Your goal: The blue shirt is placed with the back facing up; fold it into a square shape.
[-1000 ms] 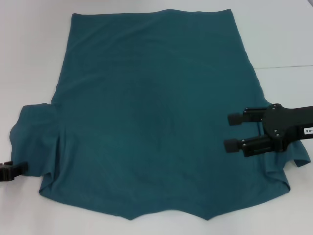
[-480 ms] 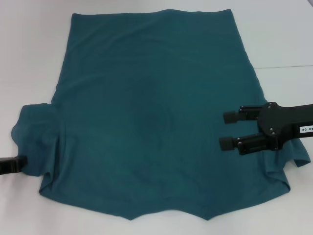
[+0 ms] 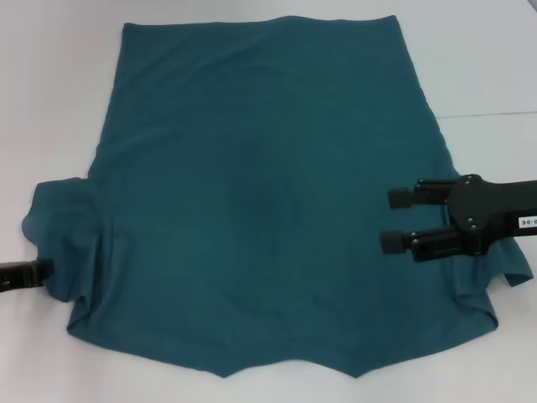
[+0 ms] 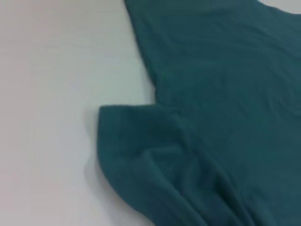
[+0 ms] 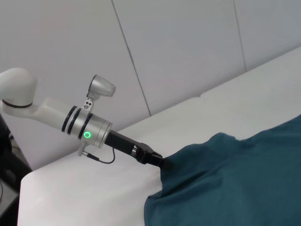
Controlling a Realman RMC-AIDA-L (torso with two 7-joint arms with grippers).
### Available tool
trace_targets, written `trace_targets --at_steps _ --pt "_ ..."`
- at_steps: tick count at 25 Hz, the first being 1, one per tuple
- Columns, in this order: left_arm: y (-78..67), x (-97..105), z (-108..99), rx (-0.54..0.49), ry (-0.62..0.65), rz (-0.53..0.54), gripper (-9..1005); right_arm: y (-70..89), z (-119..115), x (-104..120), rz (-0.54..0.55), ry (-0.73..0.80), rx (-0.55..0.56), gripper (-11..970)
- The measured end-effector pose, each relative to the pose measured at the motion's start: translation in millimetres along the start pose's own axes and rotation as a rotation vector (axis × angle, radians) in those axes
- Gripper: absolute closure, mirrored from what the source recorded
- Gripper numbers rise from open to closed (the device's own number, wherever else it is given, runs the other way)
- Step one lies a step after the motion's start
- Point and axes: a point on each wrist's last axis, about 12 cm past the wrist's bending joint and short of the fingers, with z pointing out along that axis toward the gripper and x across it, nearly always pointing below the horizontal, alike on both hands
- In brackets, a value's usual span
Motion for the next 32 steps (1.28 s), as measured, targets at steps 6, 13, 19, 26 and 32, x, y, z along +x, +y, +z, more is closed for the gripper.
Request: trace_targets --at_steps 6,13,19,26,32 --pt "-11.0 -20 -5 0.028 -0.008 0.011 977 1.7 -5 5 0.010 -0.038 0.011 17" --pt "-34.1 -55 -13 0.066 -0.024 0.072 973 7.6 -10 9 0.020 -0.104 -0.001 18" --pt "-65.5 -77 -3 0.132 -0.006 0.156 969 9.2 -10 10 0.022 -0.118 -0.009 18" --pt "-118.5 -91 31 0.193 0.050 0.290 964 9.7 -8 11 0.016 -0.122 -0.011 18" --pt "-142.9 -81 54 0.199 0.111 0.390 960 9.3 -7 12 0.011 -0.123 -0.007 17"
